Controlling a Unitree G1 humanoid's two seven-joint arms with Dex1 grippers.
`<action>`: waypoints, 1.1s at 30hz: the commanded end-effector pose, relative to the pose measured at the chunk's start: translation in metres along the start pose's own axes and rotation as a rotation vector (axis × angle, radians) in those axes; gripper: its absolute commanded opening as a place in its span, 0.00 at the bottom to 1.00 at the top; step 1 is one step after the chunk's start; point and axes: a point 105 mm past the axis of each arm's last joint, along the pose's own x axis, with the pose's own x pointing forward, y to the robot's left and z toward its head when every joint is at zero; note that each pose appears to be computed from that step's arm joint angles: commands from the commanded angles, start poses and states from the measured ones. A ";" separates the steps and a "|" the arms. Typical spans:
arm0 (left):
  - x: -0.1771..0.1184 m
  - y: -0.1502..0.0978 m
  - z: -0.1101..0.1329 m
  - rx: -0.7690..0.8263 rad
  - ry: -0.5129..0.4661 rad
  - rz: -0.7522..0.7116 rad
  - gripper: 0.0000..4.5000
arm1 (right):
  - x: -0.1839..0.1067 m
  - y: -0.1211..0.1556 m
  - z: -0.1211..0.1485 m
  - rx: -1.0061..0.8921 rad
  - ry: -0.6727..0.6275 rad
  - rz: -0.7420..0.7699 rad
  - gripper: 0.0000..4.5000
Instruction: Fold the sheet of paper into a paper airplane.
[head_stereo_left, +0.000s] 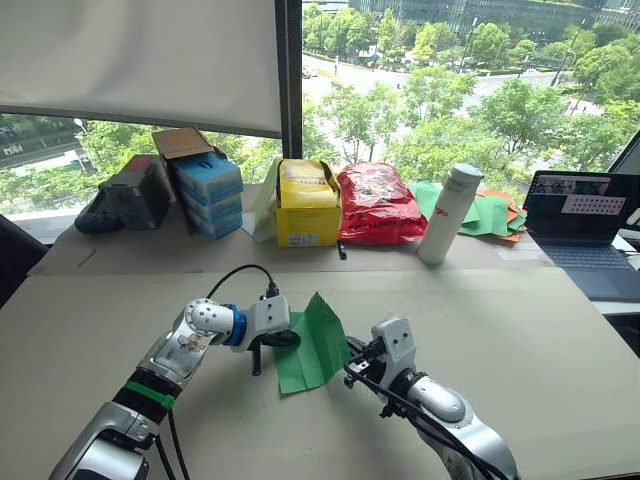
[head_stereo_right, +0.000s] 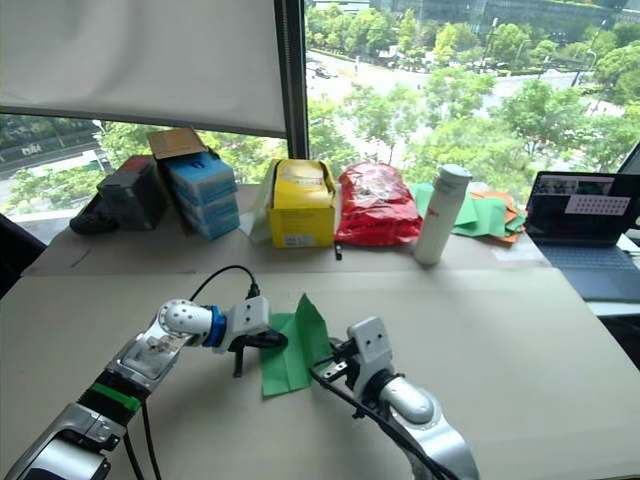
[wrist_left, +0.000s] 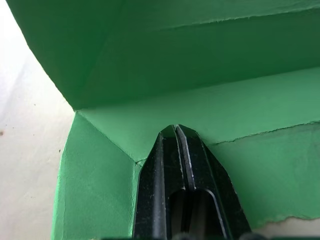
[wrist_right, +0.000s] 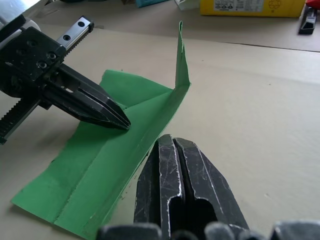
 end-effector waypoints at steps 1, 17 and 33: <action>0.000 -0.007 -0.029 -0.075 0.104 0.000 0.00 | 0.007 0.016 0.009 -0.030 -0.031 0.121 0.01; -0.066 -0.002 -0.011 -0.234 -0.001 0.246 0.00 | 0.034 0.019 -0.039 -0.163 0.273 0.341 0.01; -0.053 -0.024 -0.004 -0.388 -0.121 0.220 0.00 | 0.037 0.020 -0.042 -0.205 0.316 0.383 0.01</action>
